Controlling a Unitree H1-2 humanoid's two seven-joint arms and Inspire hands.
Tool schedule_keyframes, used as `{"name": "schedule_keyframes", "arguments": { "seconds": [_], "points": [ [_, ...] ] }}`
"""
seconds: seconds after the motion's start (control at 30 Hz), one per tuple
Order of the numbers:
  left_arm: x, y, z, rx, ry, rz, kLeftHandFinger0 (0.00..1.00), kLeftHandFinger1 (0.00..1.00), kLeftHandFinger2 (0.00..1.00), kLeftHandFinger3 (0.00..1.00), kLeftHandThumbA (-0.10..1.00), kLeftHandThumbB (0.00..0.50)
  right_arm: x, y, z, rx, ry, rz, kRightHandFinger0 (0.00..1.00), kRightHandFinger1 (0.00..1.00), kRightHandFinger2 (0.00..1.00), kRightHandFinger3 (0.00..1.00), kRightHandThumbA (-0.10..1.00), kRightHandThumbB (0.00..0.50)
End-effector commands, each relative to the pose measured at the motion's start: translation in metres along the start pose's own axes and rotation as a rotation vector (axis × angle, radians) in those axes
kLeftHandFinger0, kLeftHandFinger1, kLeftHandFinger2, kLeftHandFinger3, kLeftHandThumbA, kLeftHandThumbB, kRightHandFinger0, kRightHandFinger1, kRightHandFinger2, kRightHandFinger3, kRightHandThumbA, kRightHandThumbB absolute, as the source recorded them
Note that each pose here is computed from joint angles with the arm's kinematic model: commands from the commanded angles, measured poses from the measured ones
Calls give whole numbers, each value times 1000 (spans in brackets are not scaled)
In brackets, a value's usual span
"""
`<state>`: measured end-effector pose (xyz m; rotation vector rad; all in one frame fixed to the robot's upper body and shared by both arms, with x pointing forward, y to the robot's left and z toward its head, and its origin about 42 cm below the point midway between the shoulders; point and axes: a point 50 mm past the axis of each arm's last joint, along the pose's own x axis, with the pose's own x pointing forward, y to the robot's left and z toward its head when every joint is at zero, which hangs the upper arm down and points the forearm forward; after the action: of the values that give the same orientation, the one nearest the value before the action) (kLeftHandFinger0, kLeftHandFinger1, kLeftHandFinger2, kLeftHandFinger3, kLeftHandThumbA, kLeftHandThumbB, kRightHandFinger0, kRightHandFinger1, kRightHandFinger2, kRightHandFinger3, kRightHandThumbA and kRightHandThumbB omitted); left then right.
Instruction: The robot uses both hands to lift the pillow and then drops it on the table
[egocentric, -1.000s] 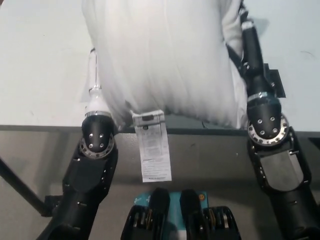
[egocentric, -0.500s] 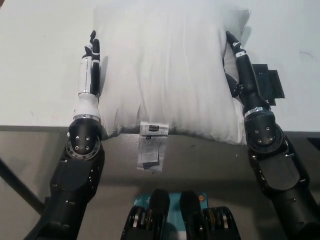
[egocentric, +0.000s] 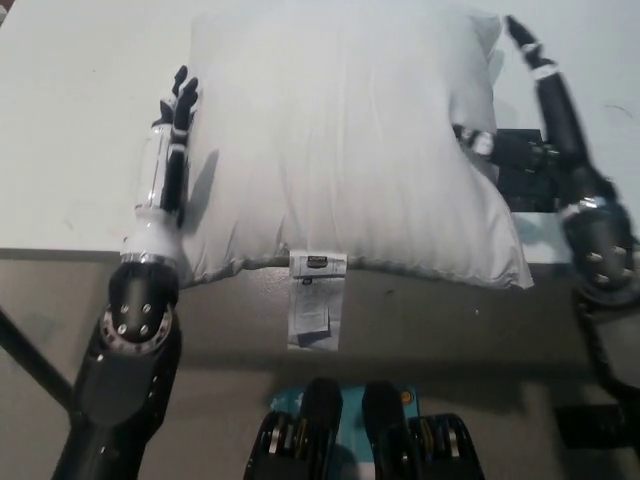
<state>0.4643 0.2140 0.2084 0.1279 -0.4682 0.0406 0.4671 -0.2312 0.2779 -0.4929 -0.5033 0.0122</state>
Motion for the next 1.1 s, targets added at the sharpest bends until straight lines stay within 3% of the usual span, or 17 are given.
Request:
{"name": "schedule_keyframes", "arguments": {
  "seconds": [0.0,0.1,0.2,0.27,0.33,0.4,0.57,0.6,0.63,0.67,0.73,0.77,0.83,0.9,1.0,1.07],
  "points": [
    [-25,24,22,56,-187,-64,1000,1000,1000,1000,1000,70,-44,-77,28,-154,-98,-13,1000,1000,1000,1000,1000,125],
    [-60,50,20,65,-174,-55,1000,1000,1000,1000,1000,85,-92,-109,41,-223,-134,-33,1000,1000,1000,1000,1000,73],
    [-88,69,21,64,-166,-11,1000,1000,1000,1000,1000,123,-139,-121,44,-233,-124,-52,1000,1000,1000,1000,1000,137],
    [-109,74,25,40,-165,24,1000,1000,1000,1000,1000,89,-167,-119,44,-206,-109,-62,1000,1000,1000,1000,1000,154],
    [-135,72,24,7,-142,61,1000,1000,1000,1000,1000,81,-201,-108,39,-160,-68,-65,1000,1000,1000,1000,1000,202],
    [-166,65,21,-35,-96,93,1000,1000,1000,1000,1000,100,-238,-88,27,-143,-6,-31,1000,1000,1000,1000,1000,135],
    [-216,46,0,-72,50,144,1000,1000,1000,1000,978,86,-277,-56,6,-90,120,49,1000,1000,1000,1000,1000,72],
    [-233,39,-12,-65,120,127,1000,1000,1000,1000,958,96,-284,-42,-2,20,149,76,1000,1000,1000,1000,1000,30],
    [-240,36,-15,-60,142,118,1000,1000,1000,1000,956,83,-286,-37,-4,66,168,78,1000,1000,1000,1000,1000,50],
    [-255,26,-28,-63,211,85,1000,1000,1000,1000,941,112,-290,-23,-6,126,205,87,1000,1000,1000,1000,1000,50],
    [-267,25,-28,-63,236,86,1000,1000,1000,1000,936,113,-297,-21,-6,132,217,99,1000,1000,1000,1000,1000,49],
    [-271,20,-35,-83,269,86,1000,1000,1000,1000,947,116,-300,-14,-9,123,226,106,1000,1000,1000,1000,1000,10],
    [-290,13,-45,-115,340,101,1000,1000,1000,1000,976,119,-309,-2,-13,102,243,144,1000,1000,1000,1000,1000,0],
    [-293,11,-45,-140,345,92,1000,1000,1000,1000,958,84,-313,4,-21,46,255,193,1000,1000,1000,1000,1000,0],
    [-285,10,-47,-107,336,82,1000,1000,1000,1000,1000,115,-306,5,-30,-3,245,231,1000,1000,1000,1000,1000,0],
    [-278,10,-46,-100,318,74,1000,1000,1000,1000,1000,110,-299,4,-30,-11,239,226,1000,1000,1000,1000,1000,0]
  ]
}}
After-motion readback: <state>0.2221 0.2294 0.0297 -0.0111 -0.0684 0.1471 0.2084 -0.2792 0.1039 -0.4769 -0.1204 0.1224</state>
